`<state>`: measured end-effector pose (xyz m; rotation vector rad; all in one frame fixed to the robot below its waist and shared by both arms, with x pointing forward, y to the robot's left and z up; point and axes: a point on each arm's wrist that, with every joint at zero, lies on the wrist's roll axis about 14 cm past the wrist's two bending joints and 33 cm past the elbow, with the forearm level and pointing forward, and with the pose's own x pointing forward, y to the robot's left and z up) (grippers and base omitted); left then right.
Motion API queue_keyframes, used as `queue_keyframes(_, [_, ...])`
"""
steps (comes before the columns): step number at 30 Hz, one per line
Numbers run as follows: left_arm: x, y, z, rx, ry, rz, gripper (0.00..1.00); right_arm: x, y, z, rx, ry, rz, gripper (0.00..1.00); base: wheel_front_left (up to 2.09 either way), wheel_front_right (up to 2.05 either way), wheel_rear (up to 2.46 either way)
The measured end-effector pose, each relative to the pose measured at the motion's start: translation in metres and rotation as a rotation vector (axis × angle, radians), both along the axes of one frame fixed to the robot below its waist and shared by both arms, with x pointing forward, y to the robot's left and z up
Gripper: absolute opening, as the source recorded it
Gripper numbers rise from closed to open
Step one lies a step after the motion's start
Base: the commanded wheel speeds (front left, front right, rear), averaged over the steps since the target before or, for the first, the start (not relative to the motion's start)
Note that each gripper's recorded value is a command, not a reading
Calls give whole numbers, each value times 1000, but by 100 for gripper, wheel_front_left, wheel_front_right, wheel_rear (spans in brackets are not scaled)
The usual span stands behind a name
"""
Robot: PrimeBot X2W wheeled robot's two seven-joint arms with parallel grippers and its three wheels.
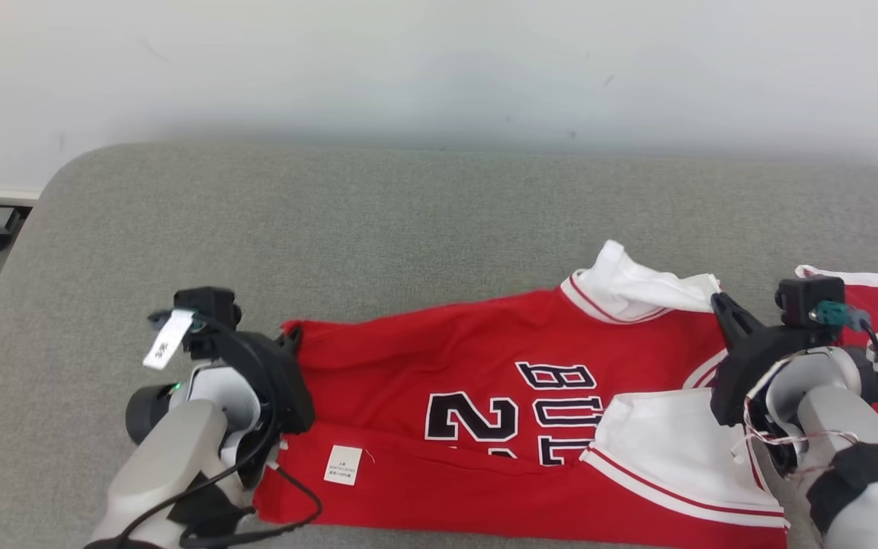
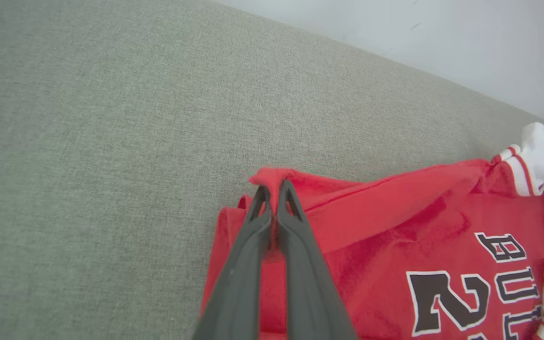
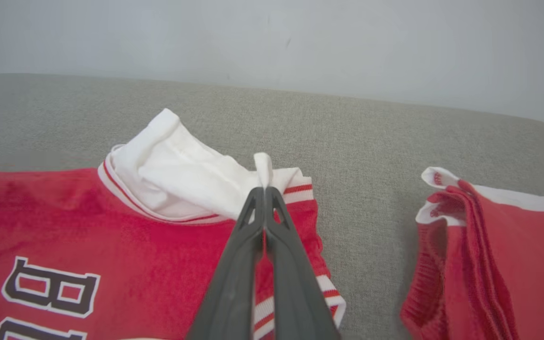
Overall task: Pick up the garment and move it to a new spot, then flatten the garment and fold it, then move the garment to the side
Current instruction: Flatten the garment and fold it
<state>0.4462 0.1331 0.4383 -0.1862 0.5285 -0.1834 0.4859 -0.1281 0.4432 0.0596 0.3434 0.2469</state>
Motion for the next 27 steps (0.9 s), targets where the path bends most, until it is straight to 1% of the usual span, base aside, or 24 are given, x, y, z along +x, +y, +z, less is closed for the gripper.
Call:
queue_keyframes(6, [2,-9,9,-33,-45,-9,0,-7,-19,16,27,-97,-28,0,0,0,0])
queue_keyframes(10, [-2,-10,5,-44,-47,-4,0,-14,-19,19,59,-128,-30,0,0,0,0])
queue_keyframes(16, [-15,-7,-9,-57,-27,14,0,-40,-24,0,92,-93,-36,0,0,0,0])
queue_keyframes(27, [-22,10,-20,-80,-22,73,0,-65,-33,-1,196,-101,-76,0,0,0,0])
